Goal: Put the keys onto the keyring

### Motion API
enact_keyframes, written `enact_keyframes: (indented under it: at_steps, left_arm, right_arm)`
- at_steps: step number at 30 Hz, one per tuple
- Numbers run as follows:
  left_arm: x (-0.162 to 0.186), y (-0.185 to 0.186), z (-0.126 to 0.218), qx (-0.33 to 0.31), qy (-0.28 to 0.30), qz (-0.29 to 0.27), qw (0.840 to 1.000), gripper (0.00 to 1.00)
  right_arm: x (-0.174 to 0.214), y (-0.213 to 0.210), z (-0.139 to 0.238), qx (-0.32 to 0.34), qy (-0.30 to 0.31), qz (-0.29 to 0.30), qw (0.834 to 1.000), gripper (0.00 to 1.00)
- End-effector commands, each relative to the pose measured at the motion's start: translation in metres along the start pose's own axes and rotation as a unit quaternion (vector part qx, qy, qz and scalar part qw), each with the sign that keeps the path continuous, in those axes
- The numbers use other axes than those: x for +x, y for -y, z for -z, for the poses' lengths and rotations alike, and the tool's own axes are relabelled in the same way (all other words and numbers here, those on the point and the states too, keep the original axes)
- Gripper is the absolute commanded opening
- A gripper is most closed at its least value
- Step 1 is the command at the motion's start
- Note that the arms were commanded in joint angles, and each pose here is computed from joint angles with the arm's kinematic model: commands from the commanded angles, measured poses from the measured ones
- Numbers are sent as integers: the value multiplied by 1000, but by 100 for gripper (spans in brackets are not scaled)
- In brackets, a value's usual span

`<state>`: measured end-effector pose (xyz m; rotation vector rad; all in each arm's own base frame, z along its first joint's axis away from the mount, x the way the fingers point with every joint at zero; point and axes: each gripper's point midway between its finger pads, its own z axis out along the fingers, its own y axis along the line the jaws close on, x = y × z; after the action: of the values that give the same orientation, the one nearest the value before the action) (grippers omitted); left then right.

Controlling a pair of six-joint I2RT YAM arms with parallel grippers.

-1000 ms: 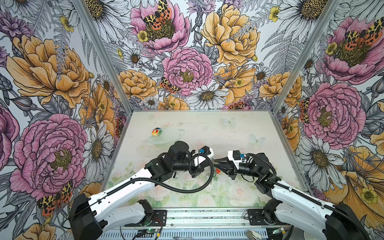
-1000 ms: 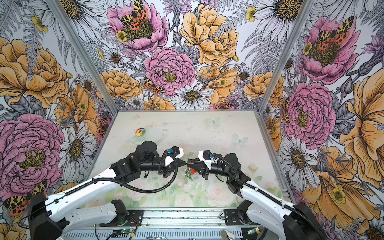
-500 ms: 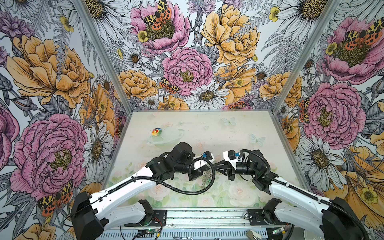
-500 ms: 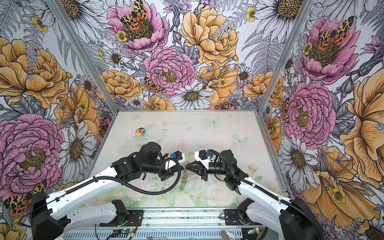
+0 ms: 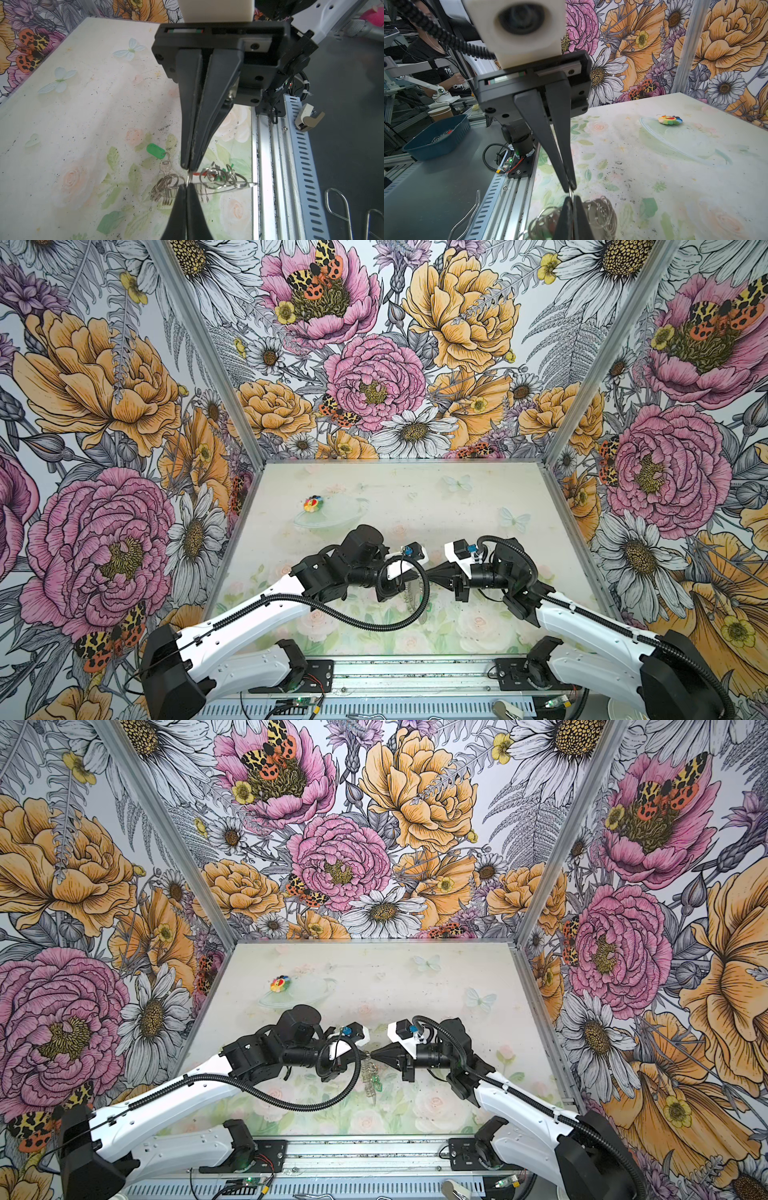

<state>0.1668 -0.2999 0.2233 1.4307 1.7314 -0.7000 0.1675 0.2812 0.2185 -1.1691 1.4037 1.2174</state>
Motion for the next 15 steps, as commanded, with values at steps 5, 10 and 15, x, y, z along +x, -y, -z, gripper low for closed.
enact_keyframes:
  at_steps: [5,10,15]
  left_arm:
    - [-27,-5,13,-24,50,-27,998,0]
    - [-28,-3,12,-18,52,-27,998,0]
    - [-25,-2,8,-10,47,-24,999,0]
  right_arm:
    - [-6,0,-3,-12,4,4,1000,12]
    - [-8,-1,-2,-11,9,7,1000,10]
    - [-15,0,-2,-7,19,10,1000,7]
